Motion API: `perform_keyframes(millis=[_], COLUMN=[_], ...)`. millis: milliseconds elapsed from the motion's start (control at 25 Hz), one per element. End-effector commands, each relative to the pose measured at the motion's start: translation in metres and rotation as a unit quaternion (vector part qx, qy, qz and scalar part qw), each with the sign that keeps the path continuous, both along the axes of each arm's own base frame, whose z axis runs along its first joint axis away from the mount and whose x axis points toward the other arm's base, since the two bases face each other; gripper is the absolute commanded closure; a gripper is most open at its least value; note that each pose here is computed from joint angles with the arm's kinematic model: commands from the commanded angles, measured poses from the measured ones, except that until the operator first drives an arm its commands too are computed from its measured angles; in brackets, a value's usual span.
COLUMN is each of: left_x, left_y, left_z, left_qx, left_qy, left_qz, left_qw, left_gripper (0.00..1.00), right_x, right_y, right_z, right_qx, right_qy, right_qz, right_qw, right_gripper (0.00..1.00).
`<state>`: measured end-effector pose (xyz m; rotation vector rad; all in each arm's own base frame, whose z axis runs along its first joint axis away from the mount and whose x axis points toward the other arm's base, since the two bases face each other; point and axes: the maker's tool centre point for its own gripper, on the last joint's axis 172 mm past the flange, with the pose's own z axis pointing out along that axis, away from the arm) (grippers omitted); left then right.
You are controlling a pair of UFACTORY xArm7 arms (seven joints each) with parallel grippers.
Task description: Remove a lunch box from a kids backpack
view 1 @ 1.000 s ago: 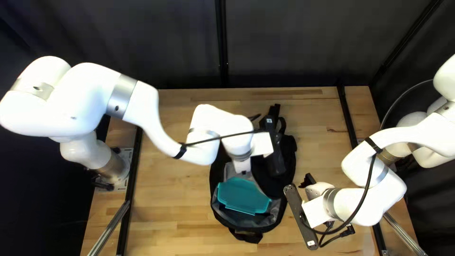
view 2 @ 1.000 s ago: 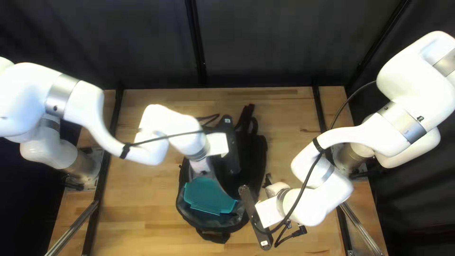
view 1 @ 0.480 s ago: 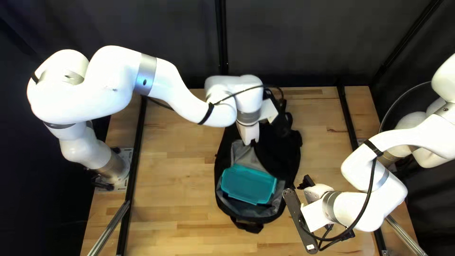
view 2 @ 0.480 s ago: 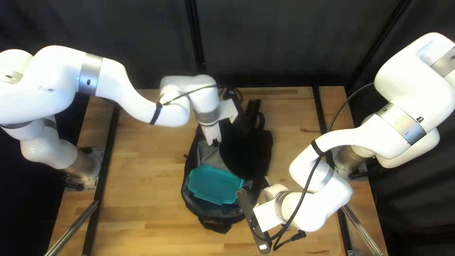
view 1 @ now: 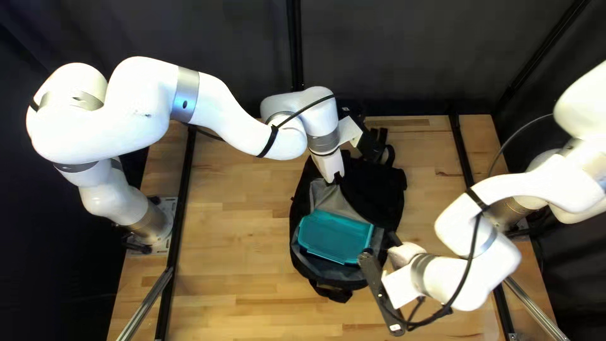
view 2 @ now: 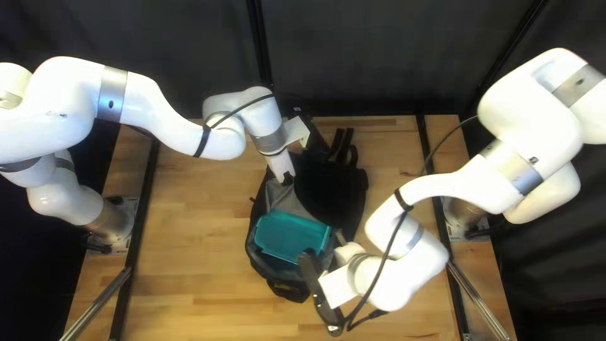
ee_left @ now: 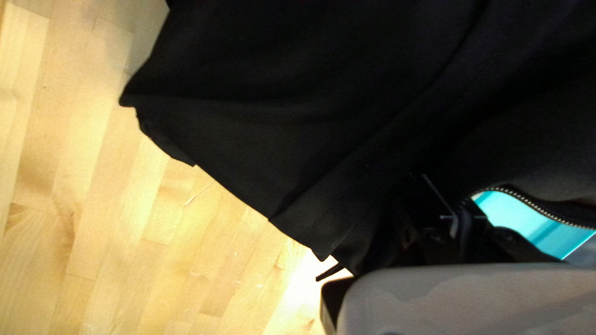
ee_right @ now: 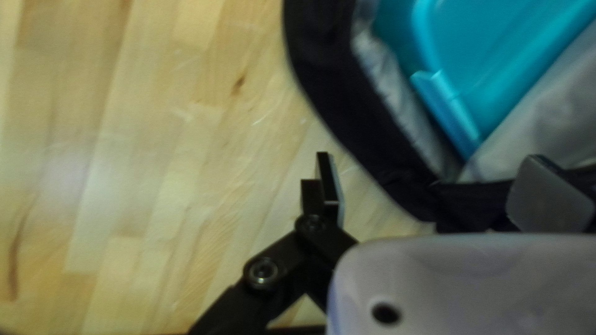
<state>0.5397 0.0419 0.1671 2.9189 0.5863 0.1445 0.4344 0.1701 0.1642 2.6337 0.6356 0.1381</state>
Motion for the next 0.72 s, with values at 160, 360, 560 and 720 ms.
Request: perform_keyframes(millis=[160,360,560,720], left_x=[-0.0037,-0.0037,-0.0037,-0.0037], left_y=[-0.0091,-0.0091,-0.0091,-0.0091], left_z=[-0.0037,-0.0037,-0.0037,-0.0037], left_qx=[0.008,0.008,0.008,0.008], left_qy=[0.023,0.023,0.023,0.023], left_qz=[-0.029,-0.029,-0.029,-0.029], left_qw=[0.9993,0.9993,0.9993,0.9993], left_gripper=[1.0,1.0,1.0,1.0], right_x=[0.0204,0.0204,0.0204,0.0204], right_y=[-0.0084,-0.0084,-0.0084,-0.0084], right_z=[0.0007,0.0007,0.0007,0.0007], right_qx=[-0.019,-0.019,-0.019,-0.019], right_qy=[-0.015,-0.015,-0.015,-0.015], right_qz=[-0.014,-0.014,-0.014,-0.014], right_qw=[0.9996,0.9996,0.9996,0.9996], right_gripper=[0.0,0.0,0.0,0.0])
